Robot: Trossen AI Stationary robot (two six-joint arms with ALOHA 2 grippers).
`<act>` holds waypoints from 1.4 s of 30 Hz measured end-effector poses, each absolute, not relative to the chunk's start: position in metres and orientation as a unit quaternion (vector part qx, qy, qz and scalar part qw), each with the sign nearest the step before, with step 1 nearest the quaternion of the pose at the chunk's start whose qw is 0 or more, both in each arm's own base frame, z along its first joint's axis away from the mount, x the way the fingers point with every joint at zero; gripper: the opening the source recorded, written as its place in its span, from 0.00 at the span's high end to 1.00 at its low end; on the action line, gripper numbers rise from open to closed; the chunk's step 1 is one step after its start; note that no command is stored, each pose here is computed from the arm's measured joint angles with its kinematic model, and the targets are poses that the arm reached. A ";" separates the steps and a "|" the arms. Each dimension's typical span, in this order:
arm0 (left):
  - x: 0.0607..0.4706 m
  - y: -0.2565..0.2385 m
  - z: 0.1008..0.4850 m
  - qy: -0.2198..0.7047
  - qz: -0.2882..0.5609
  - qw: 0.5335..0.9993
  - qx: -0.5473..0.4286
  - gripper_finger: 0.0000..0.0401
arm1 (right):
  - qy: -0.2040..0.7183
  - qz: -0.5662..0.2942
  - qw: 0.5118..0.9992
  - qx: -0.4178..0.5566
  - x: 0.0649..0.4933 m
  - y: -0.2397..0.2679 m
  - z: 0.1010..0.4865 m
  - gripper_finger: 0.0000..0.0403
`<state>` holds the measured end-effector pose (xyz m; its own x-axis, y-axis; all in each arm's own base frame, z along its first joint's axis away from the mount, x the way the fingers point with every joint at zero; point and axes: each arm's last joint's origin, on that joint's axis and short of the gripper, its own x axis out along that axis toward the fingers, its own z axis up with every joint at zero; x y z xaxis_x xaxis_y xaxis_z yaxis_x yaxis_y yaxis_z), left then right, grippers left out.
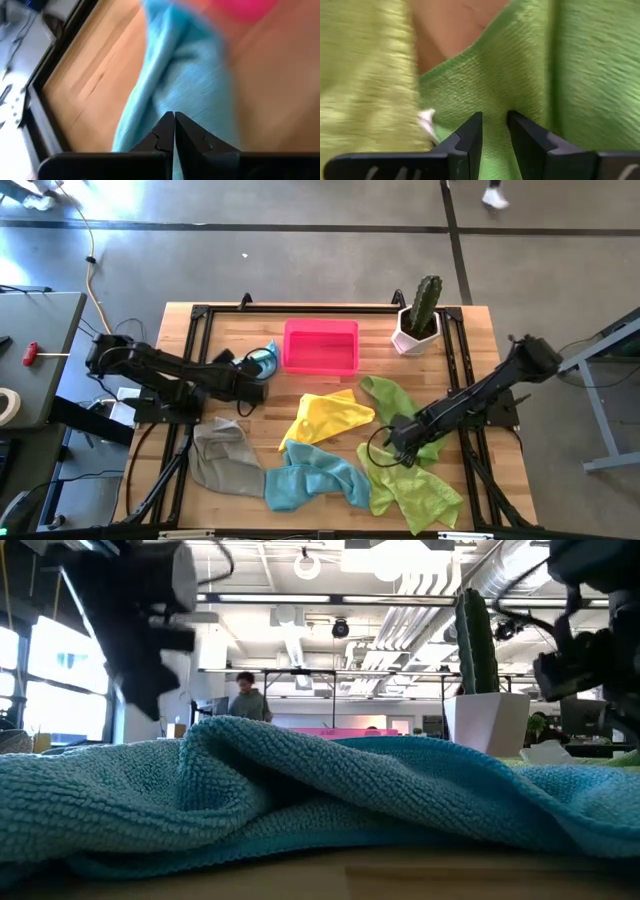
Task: Fold microfiber towels
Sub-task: Adjust the colored microfiber cloths
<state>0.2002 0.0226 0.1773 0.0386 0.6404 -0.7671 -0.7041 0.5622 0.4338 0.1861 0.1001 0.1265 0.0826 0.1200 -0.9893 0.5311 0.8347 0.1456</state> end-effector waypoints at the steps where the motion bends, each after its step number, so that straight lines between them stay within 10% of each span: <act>1: 0.205 0.019 0.182 0.503 0.458 0.732 -0.034 0.99 | 0.668 -0.158 0.686 0.243 0.184 0.099 0.126 0.77; 14: 0.253 -0.051 0.214 0.421 0.144 0.890 -0.099 0.99 | 0.759 -0.297 0.561 0.145 0.152 0.082 0.153 0.77; 29: 0.261 -0.128 0.202 0.367 -0.006 0.928 -0.062 0.99 | 0.537 -0.100 0.812 0.208 0.225 0.146 0.220 0.77; 42: 0.274 -0.167 0.128 0.445 -0.096 0.890 -0.022 0.99 | 0.626 -0.093 0.746 0.207 0.235 0.188 0.139 0.77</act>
<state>0.2742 -0.1669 0.1277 0.5847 -0.1907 -0.7885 0.1511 0.9806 -0.1251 0.2349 0.1881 0.1386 0.1982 0.1198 -0.9728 0.3983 0.8970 0.1916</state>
